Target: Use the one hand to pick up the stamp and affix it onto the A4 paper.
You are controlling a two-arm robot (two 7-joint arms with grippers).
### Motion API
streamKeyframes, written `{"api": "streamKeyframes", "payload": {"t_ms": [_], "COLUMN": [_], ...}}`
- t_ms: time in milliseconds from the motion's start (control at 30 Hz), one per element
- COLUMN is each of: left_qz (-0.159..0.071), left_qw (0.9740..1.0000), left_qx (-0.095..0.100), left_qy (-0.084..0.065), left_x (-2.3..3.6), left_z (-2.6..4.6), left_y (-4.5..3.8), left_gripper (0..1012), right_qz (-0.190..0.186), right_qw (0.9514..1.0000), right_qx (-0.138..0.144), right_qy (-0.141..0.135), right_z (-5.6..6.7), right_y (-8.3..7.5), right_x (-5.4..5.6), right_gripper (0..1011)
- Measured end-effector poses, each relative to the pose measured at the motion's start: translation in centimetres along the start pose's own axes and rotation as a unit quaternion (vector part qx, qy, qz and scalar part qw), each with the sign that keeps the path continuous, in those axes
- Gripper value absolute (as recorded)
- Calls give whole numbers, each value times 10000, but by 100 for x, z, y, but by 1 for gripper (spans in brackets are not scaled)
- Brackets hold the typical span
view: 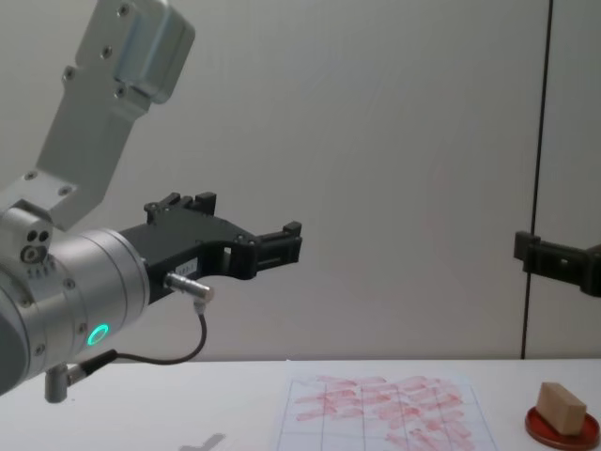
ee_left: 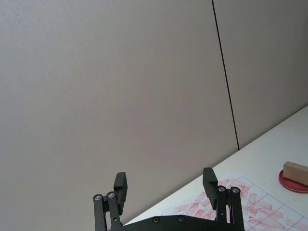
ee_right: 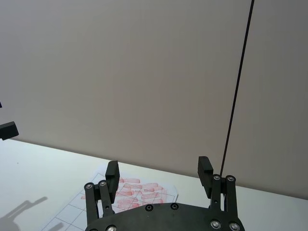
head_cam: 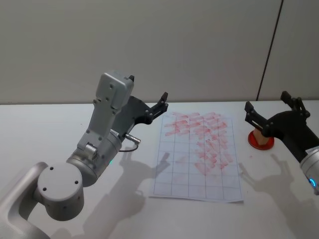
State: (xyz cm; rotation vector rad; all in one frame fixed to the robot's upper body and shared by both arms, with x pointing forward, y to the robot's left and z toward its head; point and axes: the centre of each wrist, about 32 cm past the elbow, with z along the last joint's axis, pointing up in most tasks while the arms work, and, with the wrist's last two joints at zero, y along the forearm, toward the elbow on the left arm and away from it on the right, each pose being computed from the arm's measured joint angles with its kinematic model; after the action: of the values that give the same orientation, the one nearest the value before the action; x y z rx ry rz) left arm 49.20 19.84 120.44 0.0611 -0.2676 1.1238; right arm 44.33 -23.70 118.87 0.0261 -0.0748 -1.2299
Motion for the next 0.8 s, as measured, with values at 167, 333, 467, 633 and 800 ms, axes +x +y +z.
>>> {"api": "streamKeyframes", "payload": {"t_ms": [167, 333, 467, 633, 800], "left_qz": [0, 0, 0, 0, 0], "left_qw": [10000, 10000, 10000, 10000, 10000], "left_qx": [0, 0, 0, 0, 0], "left_qy": [0, 0, 0, 0, 0], "left_x": [0, 0, 0, 0, 0], "left_z": [0, 0, 0, 0, 0], "left_y": [0, 0, 0, 0, 0], "left_gripper": [1001, 1001, 1001, 1001, 1001], "right_qz": [1, 2, 2, 2, 2], "right_qw": [10000, 10000, 10000, 10000, 10000], "right_qx": [1, 1, 1, 1, 0], "right_qy": [0, 0, 0, 0, 0], "right_z": [0, 0, 0, 0, 0], "right_y": [0, 0, 0, 0, 0], "right_x": [0, 0, 0, 1, 1], "right_gripper": [1001, 1001, 1001, 1001, 1001]}}
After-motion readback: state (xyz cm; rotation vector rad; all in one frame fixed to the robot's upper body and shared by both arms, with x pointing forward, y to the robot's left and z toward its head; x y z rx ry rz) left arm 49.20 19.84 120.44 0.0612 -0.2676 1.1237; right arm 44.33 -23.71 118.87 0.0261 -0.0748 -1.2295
